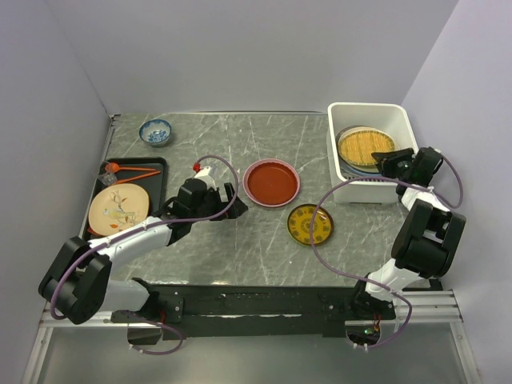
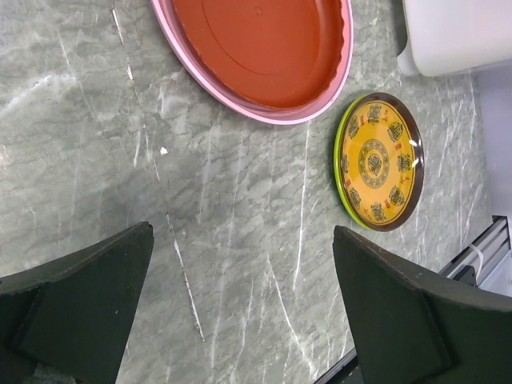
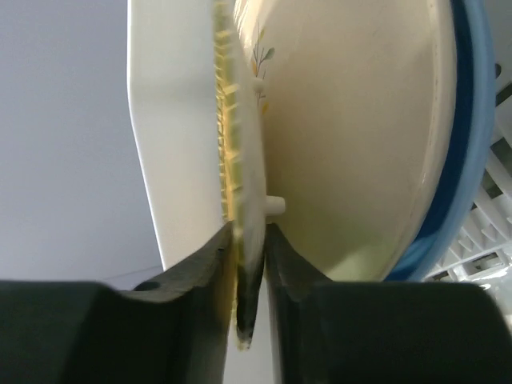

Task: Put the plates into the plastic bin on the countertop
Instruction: Place the plate in the plastic bin.

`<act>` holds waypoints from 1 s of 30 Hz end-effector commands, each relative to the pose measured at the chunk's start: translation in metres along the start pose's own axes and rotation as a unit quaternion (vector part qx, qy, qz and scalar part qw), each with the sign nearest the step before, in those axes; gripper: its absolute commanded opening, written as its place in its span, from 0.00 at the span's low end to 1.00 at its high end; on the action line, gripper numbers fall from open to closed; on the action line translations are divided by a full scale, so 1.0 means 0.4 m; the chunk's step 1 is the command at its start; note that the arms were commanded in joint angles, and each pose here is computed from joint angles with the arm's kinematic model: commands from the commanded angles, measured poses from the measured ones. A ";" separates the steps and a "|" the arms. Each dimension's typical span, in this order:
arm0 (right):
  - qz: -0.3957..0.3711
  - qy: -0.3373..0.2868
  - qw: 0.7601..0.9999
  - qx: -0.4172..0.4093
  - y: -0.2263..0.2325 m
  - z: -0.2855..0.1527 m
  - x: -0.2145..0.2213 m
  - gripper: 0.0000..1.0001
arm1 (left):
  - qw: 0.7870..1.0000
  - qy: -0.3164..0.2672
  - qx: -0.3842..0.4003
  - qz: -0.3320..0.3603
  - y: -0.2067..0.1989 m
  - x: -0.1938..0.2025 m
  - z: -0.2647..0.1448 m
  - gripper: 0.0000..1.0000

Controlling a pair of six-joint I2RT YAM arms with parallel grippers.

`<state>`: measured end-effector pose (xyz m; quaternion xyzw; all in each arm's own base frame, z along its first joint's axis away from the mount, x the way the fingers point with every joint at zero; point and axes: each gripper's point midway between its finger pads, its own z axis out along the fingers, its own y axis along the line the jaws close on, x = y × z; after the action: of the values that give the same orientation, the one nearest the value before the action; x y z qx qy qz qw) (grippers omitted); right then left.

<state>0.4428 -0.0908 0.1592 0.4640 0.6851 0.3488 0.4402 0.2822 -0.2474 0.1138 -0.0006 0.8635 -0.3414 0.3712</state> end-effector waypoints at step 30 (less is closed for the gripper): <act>-0.171 -0.109 0.979 -0.020 0.269 -0.232 -0.062 0.76 | 0.999 0.015 0.027 -0.005 -0.030 0.001 0.063 0.99</act>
<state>0.4058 -0.1062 0.2479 0.4258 0.6994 0.2295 0.5262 0.2797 -0.2584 0.0860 0.0074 0.8791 -0.3451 0.3287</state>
